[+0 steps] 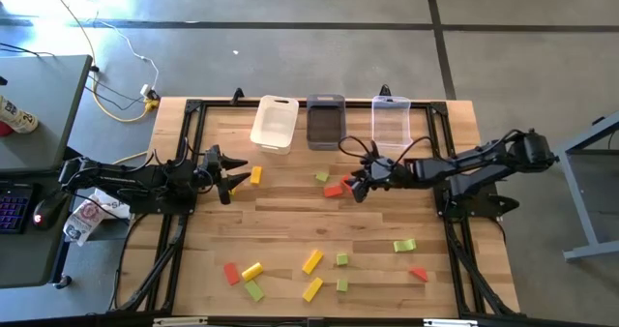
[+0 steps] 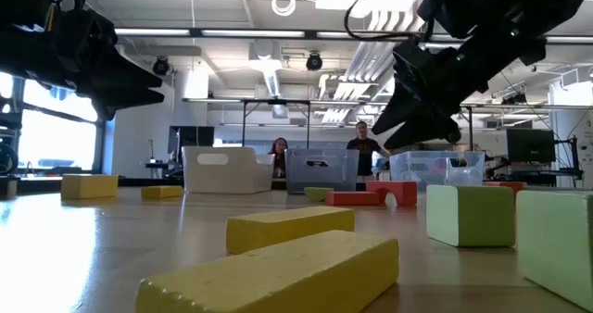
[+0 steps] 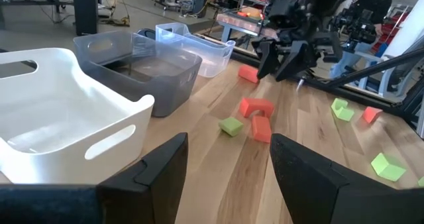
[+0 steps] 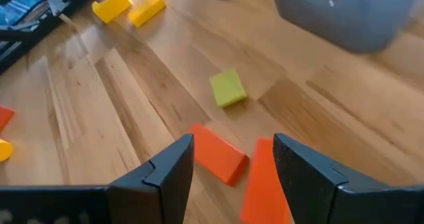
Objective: Sort & place blocks by color
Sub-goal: Put the orange block into the transparent bin
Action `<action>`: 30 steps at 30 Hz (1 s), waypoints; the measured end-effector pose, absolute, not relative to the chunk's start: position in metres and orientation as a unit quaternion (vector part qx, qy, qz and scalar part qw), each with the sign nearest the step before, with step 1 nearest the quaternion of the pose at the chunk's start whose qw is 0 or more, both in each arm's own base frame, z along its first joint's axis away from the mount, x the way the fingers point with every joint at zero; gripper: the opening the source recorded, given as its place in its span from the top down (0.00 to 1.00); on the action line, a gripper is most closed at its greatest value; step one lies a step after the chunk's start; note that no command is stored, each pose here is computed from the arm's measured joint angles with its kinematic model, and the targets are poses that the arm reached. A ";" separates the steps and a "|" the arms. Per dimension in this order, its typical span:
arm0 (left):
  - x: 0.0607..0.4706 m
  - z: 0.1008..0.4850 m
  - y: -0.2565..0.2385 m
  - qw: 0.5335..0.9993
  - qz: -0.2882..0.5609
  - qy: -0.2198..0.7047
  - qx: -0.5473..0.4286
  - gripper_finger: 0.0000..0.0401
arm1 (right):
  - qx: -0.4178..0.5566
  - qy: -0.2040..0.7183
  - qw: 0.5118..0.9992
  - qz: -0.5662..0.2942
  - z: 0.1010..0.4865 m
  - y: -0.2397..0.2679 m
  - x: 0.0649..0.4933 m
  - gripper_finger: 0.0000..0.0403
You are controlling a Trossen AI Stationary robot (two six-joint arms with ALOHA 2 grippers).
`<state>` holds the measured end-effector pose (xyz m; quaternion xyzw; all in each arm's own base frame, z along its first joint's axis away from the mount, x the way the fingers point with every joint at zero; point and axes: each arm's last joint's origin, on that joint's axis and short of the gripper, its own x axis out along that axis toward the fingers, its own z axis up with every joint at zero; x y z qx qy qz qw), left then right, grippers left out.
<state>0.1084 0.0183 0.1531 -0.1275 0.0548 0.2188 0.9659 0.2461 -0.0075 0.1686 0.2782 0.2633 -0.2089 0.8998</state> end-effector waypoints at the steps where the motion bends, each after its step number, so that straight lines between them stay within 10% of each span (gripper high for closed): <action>1: 0.108 0.153 0.018 0.966 0.219 0.055 -0.127 0.50 | 0.274 0.261 0.902 -0.207 0.172 -0.007 0.248 0.52; 30: 0.109 0.152 0.018 0.966 0.219 0.059 -0.127 0.50 | 0.255 0.443 0.821 -0.253 0.160 -0.007 0.288 0.52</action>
